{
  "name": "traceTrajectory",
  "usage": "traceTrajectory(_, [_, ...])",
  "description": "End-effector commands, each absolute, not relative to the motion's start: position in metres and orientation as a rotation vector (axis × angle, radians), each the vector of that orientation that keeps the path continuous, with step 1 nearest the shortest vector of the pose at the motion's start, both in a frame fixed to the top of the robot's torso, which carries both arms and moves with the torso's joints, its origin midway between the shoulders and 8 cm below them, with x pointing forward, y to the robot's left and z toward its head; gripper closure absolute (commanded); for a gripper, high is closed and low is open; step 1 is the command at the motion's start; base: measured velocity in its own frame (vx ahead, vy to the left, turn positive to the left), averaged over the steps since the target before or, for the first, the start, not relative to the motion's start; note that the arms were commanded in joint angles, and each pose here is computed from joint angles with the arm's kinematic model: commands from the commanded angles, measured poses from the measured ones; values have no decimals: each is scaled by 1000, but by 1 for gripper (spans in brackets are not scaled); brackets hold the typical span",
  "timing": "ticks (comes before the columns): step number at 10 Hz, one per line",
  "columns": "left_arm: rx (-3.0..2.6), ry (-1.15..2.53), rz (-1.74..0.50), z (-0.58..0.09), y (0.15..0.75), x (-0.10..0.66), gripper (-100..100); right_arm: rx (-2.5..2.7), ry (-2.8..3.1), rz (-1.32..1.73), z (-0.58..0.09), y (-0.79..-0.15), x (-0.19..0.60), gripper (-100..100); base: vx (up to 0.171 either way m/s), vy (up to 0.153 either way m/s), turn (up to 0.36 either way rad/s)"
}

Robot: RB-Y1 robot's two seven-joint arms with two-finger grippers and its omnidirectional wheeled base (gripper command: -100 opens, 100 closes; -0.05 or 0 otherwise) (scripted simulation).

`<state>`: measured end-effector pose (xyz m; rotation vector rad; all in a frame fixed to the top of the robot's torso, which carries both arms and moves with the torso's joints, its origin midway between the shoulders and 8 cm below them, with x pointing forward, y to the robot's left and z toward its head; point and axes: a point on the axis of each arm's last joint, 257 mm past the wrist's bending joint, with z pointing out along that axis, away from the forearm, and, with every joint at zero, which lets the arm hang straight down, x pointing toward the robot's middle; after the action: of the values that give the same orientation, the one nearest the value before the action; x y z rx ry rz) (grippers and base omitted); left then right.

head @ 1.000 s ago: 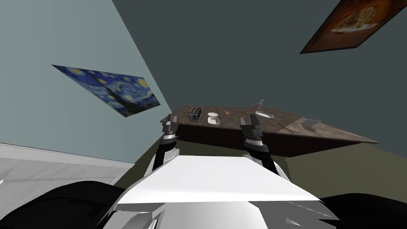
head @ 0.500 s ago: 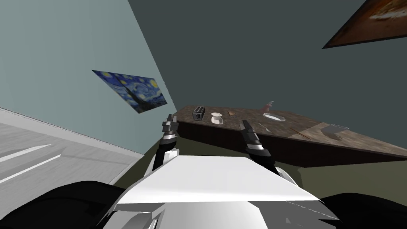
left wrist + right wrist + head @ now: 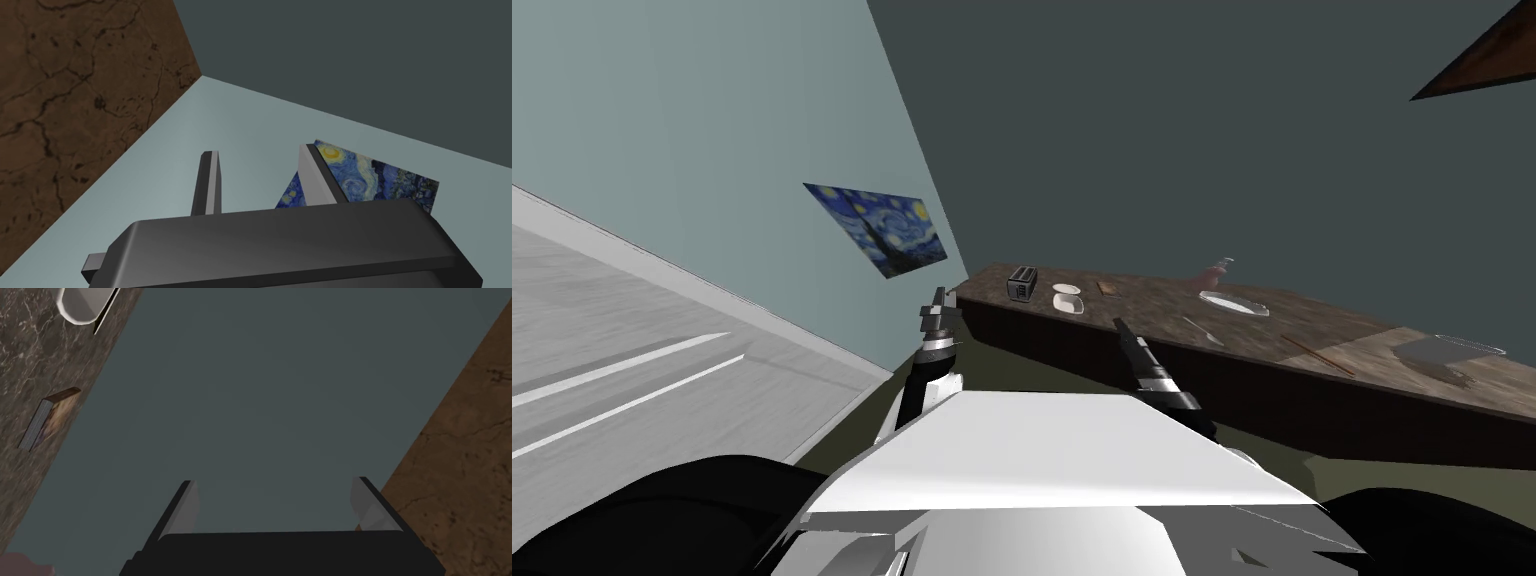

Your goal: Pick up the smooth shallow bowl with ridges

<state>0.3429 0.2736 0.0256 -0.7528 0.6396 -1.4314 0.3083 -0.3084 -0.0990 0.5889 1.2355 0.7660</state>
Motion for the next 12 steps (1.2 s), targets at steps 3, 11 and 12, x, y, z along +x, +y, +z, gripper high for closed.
traceTrajectory(3, [-753,640,-1431,26,274,343,0,576,1433,544,-152,-330,289,-100,-18,44,190])
traceTrajectory(11, [-753,640,-1431,26,274,343,0,485,1830,72,-253,-383,208,-100,11,48,213])
traceTrajectory(12, [-753,640,-1431,26,274,343,0,485,1845,55,-257,-385,203,-100,34,47,114])
